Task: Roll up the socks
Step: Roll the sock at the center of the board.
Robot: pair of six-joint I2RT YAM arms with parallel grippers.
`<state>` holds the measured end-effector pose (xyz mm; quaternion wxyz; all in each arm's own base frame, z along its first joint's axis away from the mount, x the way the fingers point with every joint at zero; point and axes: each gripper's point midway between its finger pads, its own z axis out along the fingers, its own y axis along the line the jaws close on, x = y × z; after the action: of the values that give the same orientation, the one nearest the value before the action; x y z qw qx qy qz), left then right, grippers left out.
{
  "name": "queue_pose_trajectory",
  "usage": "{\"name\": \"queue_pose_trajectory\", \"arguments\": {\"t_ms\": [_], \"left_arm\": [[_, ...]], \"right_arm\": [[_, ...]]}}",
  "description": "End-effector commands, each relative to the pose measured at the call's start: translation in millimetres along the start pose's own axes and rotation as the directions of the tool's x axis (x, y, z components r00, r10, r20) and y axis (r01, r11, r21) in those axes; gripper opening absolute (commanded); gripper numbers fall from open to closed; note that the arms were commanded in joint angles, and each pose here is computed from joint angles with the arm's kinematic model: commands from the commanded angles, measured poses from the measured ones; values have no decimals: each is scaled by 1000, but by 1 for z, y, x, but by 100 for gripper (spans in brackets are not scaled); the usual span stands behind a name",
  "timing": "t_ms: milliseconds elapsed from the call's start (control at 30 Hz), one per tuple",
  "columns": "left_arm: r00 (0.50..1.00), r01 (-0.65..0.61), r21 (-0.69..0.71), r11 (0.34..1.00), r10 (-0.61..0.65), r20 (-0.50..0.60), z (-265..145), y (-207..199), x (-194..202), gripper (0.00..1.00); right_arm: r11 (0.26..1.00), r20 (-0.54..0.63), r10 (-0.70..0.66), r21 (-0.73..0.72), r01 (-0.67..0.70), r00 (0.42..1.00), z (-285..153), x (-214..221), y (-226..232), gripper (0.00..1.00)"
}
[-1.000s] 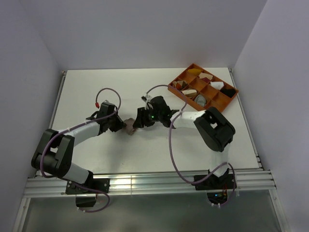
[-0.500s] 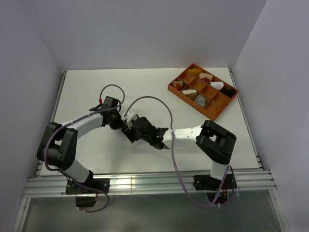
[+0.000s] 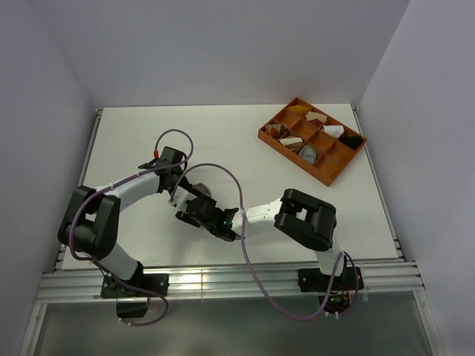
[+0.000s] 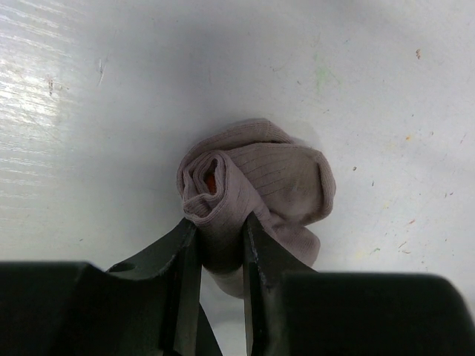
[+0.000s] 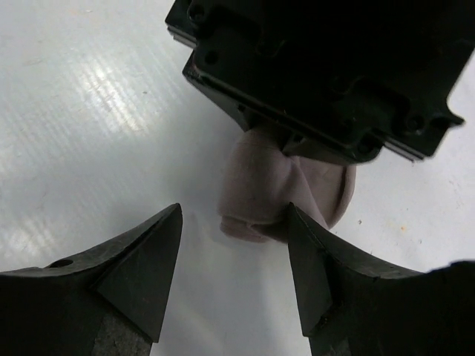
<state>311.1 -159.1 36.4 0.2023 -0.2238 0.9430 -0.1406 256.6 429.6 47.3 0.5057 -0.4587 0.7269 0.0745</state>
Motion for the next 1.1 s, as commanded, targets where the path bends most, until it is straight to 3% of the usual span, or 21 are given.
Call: {"name": "queue_pose_trajectory", "arguments": {"t_ms": [0,167,300,367,400,467,567,700,767,833,1000,1067], "left_arm": [[997,-44,-36,998,41,-68,2,7,14,1],[996,-40,-26,999,38,-77,4,5,17,0],[995,-34,-10,999,33,-90,5,2,19,0],[996,-29,-1,1000,29,-89,6,0,19,0],[996,-27,9,1000,27,-91,5,-2,19,0],[996,-22,21,1000,24,-82,4,-5,17,2],[999,0,67,998,3,-40,-3,-13,10,10],[998,38,149,988,-44,40,-22,-28,-11,36],[995,58,175,983,-71,69,-30,-29,-20,43],[986,84,217,973,-113,124,-44,-33,-36,58],[950,147,279,949,-214,227,-70,-22,-59,67],[932,156,311,937,-244,269,-81,-17,-65,67]], "right_arm": [[997,50,-19,75,15,999,10,-23,-10,65],[998,7,-37,56,37,999,20,-7,1,60],[997,-42,-43,61,45,998,24,8,3,45],[997,-55,-38,60,42,998,25,13,4,26],[998,-62,-36,57,40,997,23,16,4,12],[999,-69,-15,39,18,998,22,17,5,0],[999,-77,40,9,-39,996,19,18,0,0],[978,-116,150,-129,-165,982,14,20,5,0],[962,-135,205,-157,-226,969,15,24,-4,0],[932,-147,250,-232,-279,957,10,23,0,0],[820,-216,412,-336,-463,885,8,26,-8,0],[741,-260,468,-404,-536,844,6,22,-4,0]]}}
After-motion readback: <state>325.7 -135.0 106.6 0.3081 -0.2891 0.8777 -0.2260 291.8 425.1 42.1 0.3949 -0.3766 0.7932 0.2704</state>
